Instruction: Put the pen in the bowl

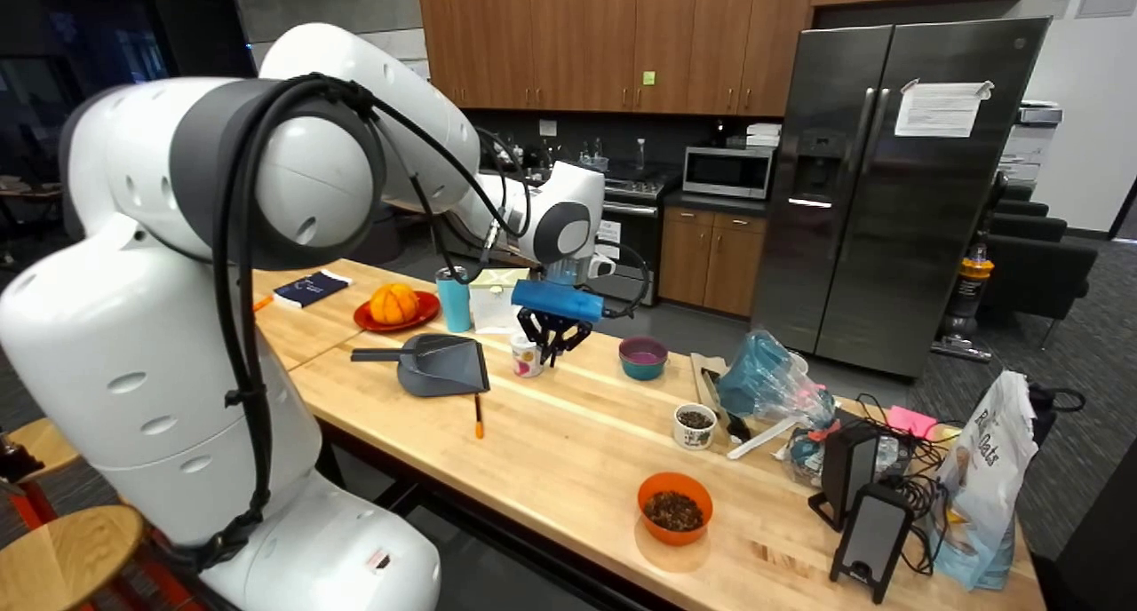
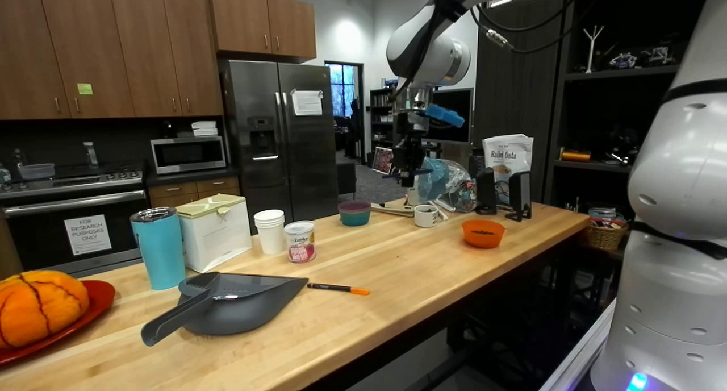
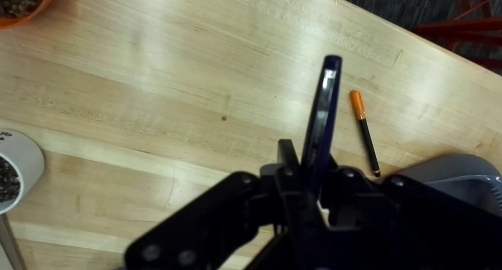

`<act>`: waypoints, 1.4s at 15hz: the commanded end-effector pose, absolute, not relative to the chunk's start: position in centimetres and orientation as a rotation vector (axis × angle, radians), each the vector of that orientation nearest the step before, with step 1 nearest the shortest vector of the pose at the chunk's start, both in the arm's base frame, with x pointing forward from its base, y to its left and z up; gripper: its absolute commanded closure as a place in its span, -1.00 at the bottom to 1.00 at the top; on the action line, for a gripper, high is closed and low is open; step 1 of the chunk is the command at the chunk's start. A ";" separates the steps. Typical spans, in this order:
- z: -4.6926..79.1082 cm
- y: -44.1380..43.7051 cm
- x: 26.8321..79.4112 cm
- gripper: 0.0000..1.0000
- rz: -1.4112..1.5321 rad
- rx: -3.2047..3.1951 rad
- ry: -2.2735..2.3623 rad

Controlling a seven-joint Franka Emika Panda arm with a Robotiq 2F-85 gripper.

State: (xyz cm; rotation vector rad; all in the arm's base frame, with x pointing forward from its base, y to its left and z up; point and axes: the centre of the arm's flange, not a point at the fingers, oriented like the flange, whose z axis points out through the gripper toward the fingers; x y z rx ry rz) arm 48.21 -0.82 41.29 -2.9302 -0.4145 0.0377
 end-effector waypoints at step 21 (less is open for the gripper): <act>40.5 -10.7 56.3 0.93 0.129 -2.850 0.026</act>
